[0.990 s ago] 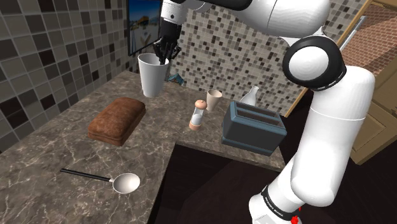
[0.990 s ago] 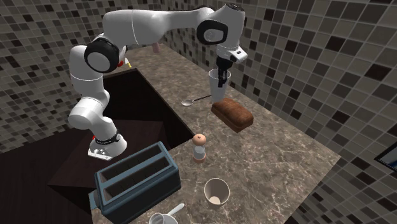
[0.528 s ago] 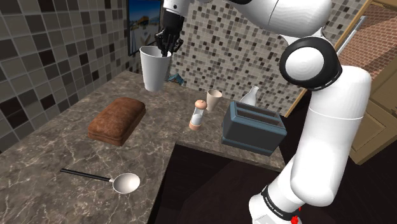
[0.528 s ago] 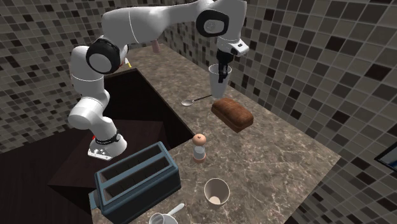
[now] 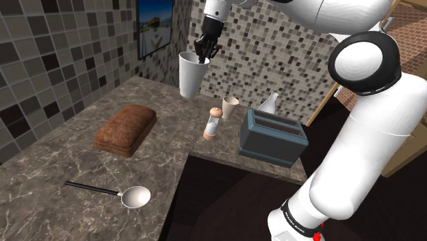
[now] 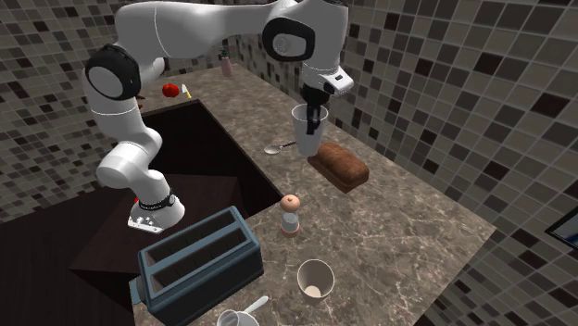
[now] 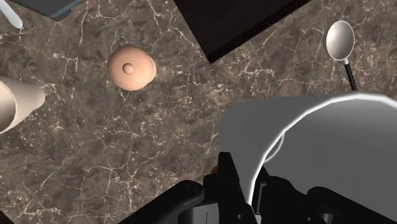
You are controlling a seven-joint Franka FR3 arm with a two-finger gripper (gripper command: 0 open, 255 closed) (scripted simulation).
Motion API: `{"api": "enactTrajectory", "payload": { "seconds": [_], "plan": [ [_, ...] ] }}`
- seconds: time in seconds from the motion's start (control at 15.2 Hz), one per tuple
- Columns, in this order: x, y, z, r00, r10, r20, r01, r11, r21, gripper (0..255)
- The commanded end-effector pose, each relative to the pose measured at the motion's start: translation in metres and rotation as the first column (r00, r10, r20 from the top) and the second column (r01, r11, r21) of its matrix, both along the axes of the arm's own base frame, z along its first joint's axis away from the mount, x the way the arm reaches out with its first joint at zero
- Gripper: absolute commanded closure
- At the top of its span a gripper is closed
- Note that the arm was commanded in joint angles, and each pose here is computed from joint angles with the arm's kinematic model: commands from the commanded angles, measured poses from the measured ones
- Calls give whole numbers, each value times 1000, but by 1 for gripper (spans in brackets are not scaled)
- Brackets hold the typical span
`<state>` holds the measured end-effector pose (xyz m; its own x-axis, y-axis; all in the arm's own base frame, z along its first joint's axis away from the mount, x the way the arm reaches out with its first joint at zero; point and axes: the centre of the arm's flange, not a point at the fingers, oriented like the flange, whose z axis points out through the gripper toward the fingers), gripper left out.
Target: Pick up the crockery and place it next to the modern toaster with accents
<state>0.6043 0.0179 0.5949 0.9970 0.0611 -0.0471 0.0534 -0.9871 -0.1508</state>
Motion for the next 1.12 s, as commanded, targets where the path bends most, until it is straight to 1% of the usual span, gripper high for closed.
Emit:
{"api": "enactTrajectory", "payload": {
  "seconds": [0.0, 1.06],
  "plan": [
    [-10, -25, 1, 1000, 1, 0, -1, 1000, 1, 255],
    [-89, -220, 1, 1000, 1, 0, -1, 1000, 1, 255]
  ]
}}
